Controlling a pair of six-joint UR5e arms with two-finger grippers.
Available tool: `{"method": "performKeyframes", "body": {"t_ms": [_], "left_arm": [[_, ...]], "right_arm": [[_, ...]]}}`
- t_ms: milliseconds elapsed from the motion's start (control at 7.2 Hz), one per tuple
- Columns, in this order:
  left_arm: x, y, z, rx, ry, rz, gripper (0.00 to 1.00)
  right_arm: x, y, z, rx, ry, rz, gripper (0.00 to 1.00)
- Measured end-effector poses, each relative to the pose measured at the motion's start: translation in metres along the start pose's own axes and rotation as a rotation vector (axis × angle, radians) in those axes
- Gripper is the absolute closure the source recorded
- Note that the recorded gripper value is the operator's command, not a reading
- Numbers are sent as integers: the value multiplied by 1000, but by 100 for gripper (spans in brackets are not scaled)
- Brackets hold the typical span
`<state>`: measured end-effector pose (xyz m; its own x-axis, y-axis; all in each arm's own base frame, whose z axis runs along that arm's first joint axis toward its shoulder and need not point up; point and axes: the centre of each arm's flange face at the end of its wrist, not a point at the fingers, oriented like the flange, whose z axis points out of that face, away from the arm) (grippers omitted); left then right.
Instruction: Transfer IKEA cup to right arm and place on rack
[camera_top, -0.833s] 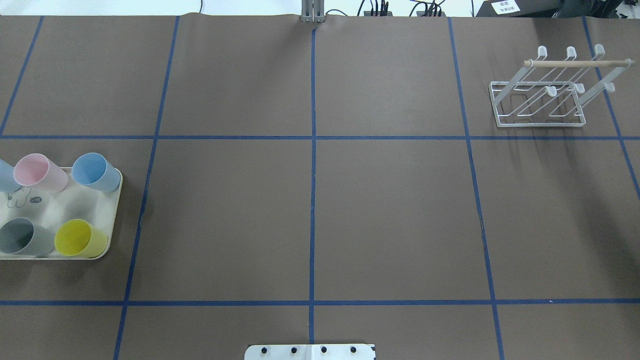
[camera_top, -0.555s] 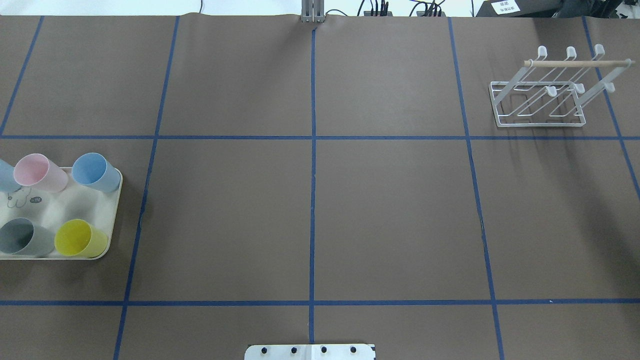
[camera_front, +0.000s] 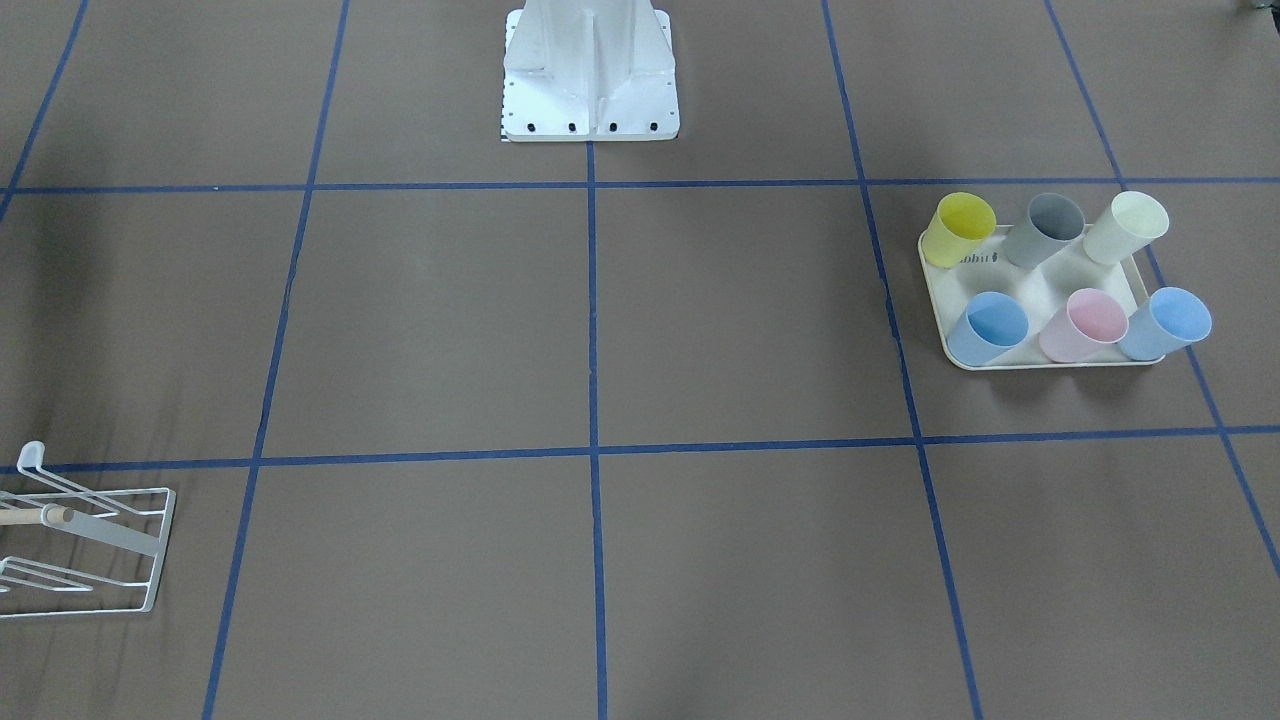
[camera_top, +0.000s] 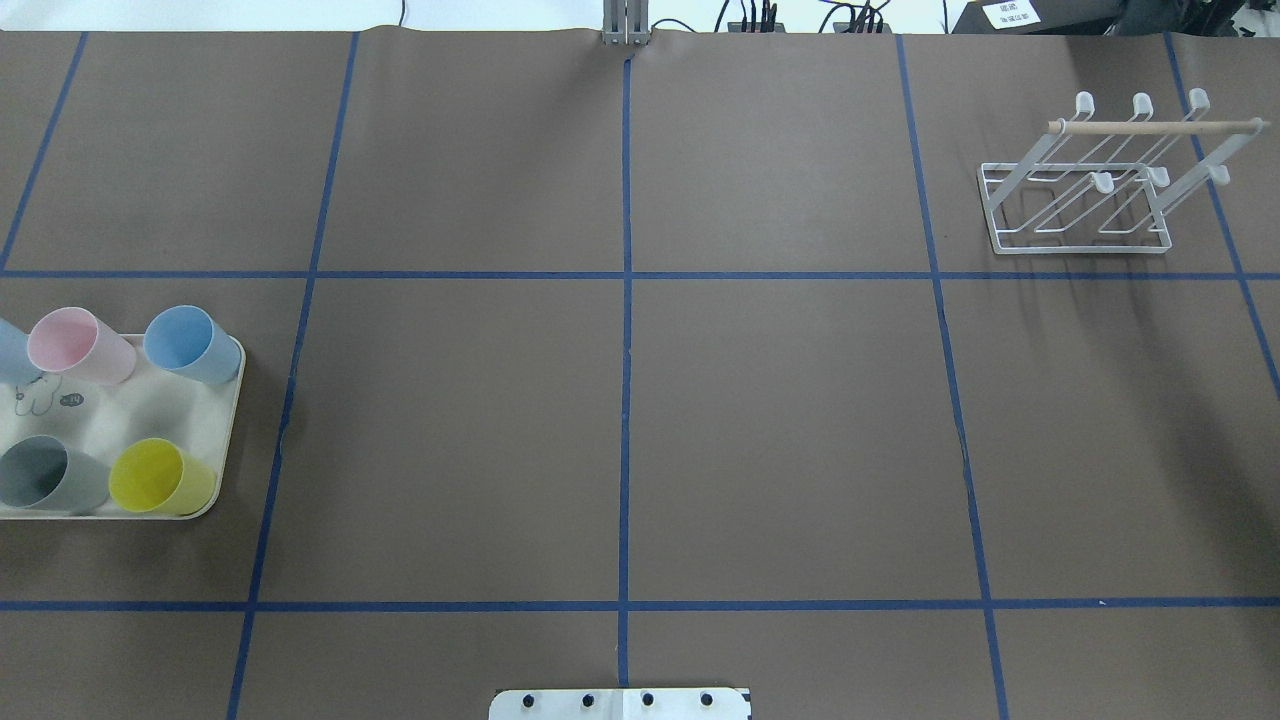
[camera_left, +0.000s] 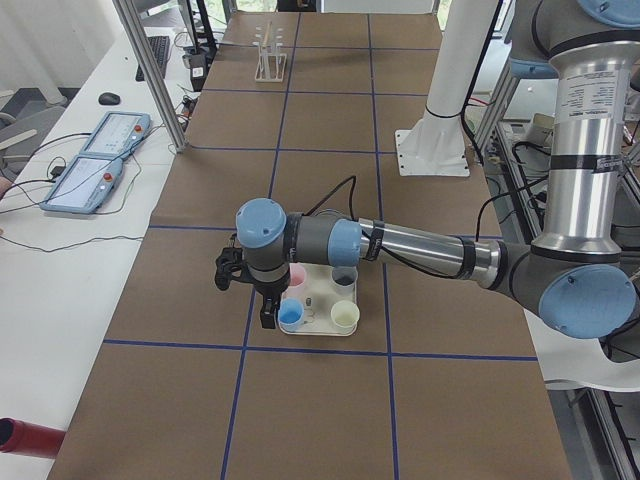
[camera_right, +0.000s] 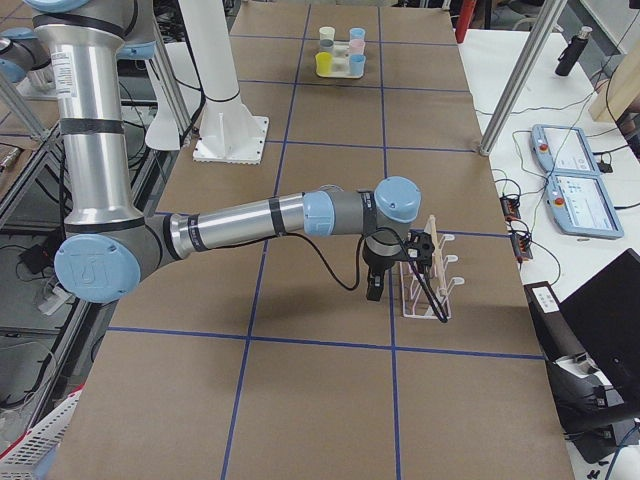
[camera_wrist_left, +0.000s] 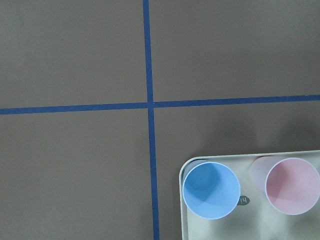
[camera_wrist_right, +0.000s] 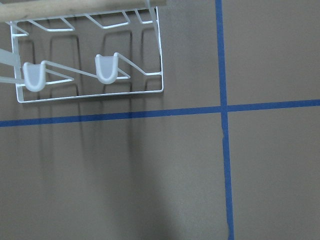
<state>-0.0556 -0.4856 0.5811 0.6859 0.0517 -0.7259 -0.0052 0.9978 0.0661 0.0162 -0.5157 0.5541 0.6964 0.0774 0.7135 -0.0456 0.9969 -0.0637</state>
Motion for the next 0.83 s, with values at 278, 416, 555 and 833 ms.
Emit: {"method": "performKeyframes", "body": {"t_ms": [278,416,555,833], "left_arm": [[1,0,2,7,0,14,0],[5,-1,7,2,2,26,0],[15,-2,18,-19,5,41,0],[44,-2,52,-83,7,66,0]], "right_arm": [[-1,0,0,1,-2,2,1],[1,1,3,-5,-1,4,1],[3,3,8,-13,1,7,1],[2,4,12,-23,-6,4,1]]}}
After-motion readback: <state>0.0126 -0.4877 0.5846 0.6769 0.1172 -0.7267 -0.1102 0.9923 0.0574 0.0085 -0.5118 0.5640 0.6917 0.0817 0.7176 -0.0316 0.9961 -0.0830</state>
